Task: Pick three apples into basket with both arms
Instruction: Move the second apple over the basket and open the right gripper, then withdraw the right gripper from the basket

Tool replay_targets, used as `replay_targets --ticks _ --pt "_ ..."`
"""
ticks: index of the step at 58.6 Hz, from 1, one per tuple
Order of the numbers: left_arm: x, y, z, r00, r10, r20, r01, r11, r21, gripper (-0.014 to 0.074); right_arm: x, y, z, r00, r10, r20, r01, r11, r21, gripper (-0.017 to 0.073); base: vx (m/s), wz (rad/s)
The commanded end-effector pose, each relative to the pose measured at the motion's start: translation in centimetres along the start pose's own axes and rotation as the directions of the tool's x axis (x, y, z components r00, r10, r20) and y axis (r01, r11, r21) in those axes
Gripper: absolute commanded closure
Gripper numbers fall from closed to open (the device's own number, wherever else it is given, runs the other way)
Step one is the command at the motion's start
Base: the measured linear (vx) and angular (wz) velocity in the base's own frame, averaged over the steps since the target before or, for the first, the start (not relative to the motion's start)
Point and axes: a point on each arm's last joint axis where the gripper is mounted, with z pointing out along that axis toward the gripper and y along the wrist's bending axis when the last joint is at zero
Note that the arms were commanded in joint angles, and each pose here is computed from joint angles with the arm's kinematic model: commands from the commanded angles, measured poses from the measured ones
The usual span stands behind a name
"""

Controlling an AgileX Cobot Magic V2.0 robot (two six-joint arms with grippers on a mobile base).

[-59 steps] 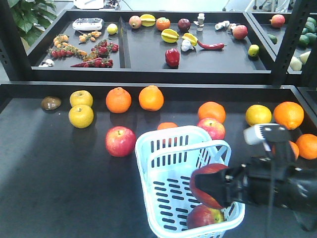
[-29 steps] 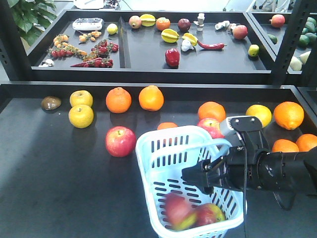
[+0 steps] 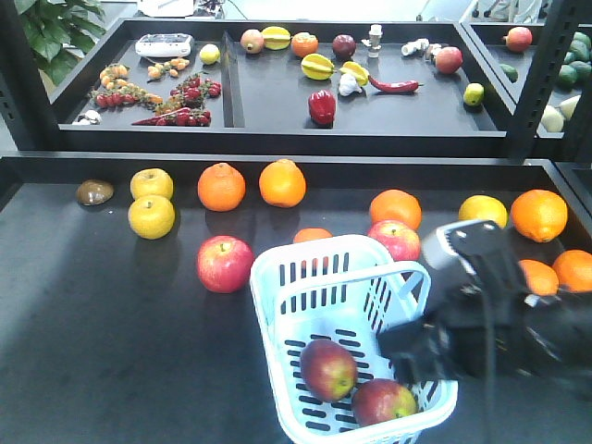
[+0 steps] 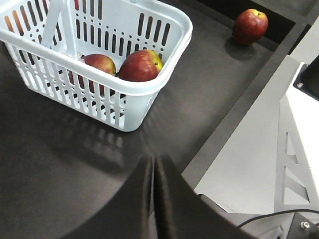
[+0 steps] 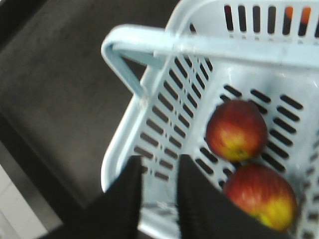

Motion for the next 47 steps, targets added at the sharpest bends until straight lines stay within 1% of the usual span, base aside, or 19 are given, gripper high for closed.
replay_targets --ticks 1,4,6,8,10,12,13,14,16,17,18,19,20,22,25,31,35,41,47 --pt "-1.2 -0.1 -0.3 0.997 -0.034 0.073 0.034 0.999 -0.005 0.0599 -0.2 0.3 -2.6 1.0 0.019 0.009 -0.02 0.995 0.101 0.0571 0.0 0.0" --pt "-1.2 -0.1 -0.3 0.997 -0.034 0.073 0.034 0.999 -0.005 0.0599 0.2 0.1 -3.6 0.999 0.041 -0.004 -0.04 0.983 0.178 0.0568 0.0 0.0" --pt "-1.2 -0.1 -0.3 0.997 -0.034 0.073 0.034 0.999 -0.005 0.0599 0.6 -0.1 -4.3 0.998 0.059 -0.014 -0.054 0.969 0.241 0.0567 0.0 0.0" --pt "-1.2 -0.1 -0.3 0.997 -0.034 0.073 0.034 0.999 -0.005 0.0599 0.9 -0.4 -5.0 0.996 0.081 -0.024 -0.069 0.949 0.308 0.0566 0.0 0.0" --pt "-1.2 -0.1 -0.3 0.997 -0.034 0.073 0.034 0.999 -0.005 0.0599 1.4 -0.7 -5.7 0.994 0.105 -0.033 -0.085 0.921 0.38 0.0565 0.0 0.0" --pt "-1.2 -0.1 -0.3 0.997 -0.034 0.073 0.034 0.999 -0.005 0.0599 1.8 -1.1 -6.5 0.99 0.133 -0.042 -0.1 0.885 0.455 0.0565 0.0 0.0" --pt "-1.2 -0.1 -0.3 0.997 -0.034 0.073 0.034 0.999 -0.005 0.0599 2.1 -1.4 -7.0 0.987 0.152 -0.048 -0.108 0.86 0.5 0.0565 0.0 0.0" --pt "-1.2 -0.1 -0.3 0.997 -0.034 0.073 0.034 0.999 -0.005 0.0599 2.3 -1.5 -7.3 0.985 0.165 -0.051 -0.113 0.841 0.529 0.0565 0.0 0.0" --pt "-1.2 -0.1 -0.3 0.997 -0.034 0.073 0.034 0.999 -0.005 0.0599 2.8 -2.0 -8.1 0.977 0.203 -0.06 -0.125 0.781 0.611 0.0564 0.0 0.0" --pt "-1.2 -0.1 -0.3 0.997 -0.034 0.073 0.034 0.999 -0.005 0.0599 3.0 -2.2 -8.4 0.974 0.216 -0.063 -0.128 0.761 0.637 0.0564 0.0 0.0" --pt "-1.2 -0.1 -0.3 0.997 -0.034 0.073 0.034 0.999 -0.005 0.0599 3.2 -2.4 -8.7 0.97 0.233 -0.068 -0.128 0.73 0.672 0.0562 0.0 0.0" --pt "-1.2 -0.1 -0.3 0.997 -0.034 0.073 0.034 0.999 -0.005 0.0599 3.3 -2.6 -9.0 0.967 0.243 -0.071 -0.128 0.71 0.693 0.0561 0.0 0.0" --pt "-1.2 -0.1 -0.3 0.997 -0.034 0.073 0.034 0.999 -0.005 0.0599 3.5 -2.8 -9.2 0.964 0.256 -0.075 -0.125 0.681 0.721 0.0559 0.0 0.0" --pt "-1.2 -0.1 -0.3 0.997 -0.034 0.073 0.034 0.999 -0.005 0.0599 3.7 -3.1 -9.6 0.958 0.275 -0.081 -0.121 0.642 0.757 0.0552 0.0 0.0" --pt "-1.2 -0.1 -0.3 0.997 -0.034 0.073 0.034 0.999 -0.005 0.0599 3.9 -3.3 -9.9 0.952 0.292 -0.087 -0.115 0.609 0.785 0.0537 0.0 0.0" --pt "-1.2 -0.1 -0.3 0.997 -0.034 0.073 0.034 0.999 -0.005 0.0599 4.1 -3.7 -10.1 0.942 0.327 -0.074 -0.139 0.581 0.802 0.0486 0.0 0.0" --pt "-1.2 -0.1 -0.3 0.997 -0.034 0.073 0.034 0.999 -0.005 0.0599 4.2 -4.4 -10.5 0.929 0.368 -0.046 -0.176 0.547 0.818 0.0435 0.0 0.0" --pt "-1.2 -0.1 -0.3 0.997 -0.034 0.073 0.034 0.999 -0.005 0.0599 4.9 -6.2 -11.3 0.888 0.459 -0.018 -0.233 0.483 0.844 0.032 0.0 0.0" --pt "-1.2 -0.1 -0.3 0.997 -0.034 0.073 0.034 0.999 -0.005 0.0599 6.0 -8.4 -11.9 0.824 0.566 -0.011 -0.295 0.445 0.845 0.0186 0.0 0.0"
